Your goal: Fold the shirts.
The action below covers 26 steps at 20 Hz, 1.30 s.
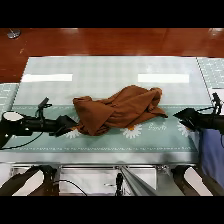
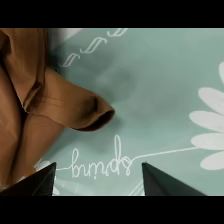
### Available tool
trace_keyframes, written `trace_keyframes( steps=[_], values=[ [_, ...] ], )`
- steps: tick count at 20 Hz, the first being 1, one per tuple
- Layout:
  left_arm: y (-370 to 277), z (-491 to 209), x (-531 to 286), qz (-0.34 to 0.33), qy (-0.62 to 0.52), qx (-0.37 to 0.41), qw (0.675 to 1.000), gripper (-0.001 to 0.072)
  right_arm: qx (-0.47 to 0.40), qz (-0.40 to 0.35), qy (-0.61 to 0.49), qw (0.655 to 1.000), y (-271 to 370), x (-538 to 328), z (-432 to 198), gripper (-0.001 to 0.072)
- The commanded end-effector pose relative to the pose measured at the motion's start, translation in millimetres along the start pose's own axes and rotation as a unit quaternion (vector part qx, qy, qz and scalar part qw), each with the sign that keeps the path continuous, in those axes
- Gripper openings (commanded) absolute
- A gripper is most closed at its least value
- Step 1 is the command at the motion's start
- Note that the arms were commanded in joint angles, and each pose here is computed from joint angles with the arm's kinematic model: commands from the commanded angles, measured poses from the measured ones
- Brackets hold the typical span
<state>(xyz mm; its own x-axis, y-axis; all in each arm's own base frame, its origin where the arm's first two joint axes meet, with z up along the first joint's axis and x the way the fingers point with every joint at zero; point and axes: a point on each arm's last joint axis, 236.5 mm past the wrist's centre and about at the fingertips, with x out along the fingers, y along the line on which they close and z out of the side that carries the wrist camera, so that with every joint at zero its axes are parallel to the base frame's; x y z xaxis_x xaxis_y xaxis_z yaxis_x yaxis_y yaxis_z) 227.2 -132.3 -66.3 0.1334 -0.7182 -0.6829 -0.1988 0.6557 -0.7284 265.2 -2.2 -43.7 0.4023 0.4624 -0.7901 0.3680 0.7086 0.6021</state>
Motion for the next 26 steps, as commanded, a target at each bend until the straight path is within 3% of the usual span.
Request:
trace_keyframes(
  steps=[1,6,7,8,9,18,22,26],
  values=[
    [-4.6,4.1,22.6,-0.006,-0.019,0.004,1.0,0.0704,0.005,0.015,0.007,1.0,3.0,4.9,-8.3,0.0619],
    [7.9,2.1,43.1,0.016,-0.001,-0.004,1.0,0.0686,0.004,0.02,0.018,1.0,5.3,4.7,-13.6,0.0618],
    [8.0,2.8,43.5,0.016,-0.001,0.004,1.0,0.0443,0.004,0.02,0.017,1.0,5.2,4.7,-13.1,0.0618],
    [7.0,4.4,43.0,0.015,-0.002,0.01,1.0,0.0103,0.003,0.019,0.015,1.0,4.8,4.8,-12.3,0.0618],
    [4.4,5.8,42.0,0.013,-0.002,0.024,1.0,0.0021,-0.003,0.019,0.016,1.0,4.9,4.8,-12.6,0.0618],
    [-6.6,8.0,38.4,0.002,0.005,0.047,0.999,0.0021,0.023,0.014,0.047,0.999,-15.8,27.8,-9.7,0.0618],
    [-7.4,6.2,38.4,0.0,0.008,0.047,0.999,0.0021,0.052,0.058,0.053,0.996,-4.2,40.7,16.1,0.0618],
    [-8.9,3.2,38.3,-0.004,0.015,0.047,0.999,0.0021,0.015,0.053,0.089,0.995,19.6,78.4,18.1,0.0618]
  ],
)
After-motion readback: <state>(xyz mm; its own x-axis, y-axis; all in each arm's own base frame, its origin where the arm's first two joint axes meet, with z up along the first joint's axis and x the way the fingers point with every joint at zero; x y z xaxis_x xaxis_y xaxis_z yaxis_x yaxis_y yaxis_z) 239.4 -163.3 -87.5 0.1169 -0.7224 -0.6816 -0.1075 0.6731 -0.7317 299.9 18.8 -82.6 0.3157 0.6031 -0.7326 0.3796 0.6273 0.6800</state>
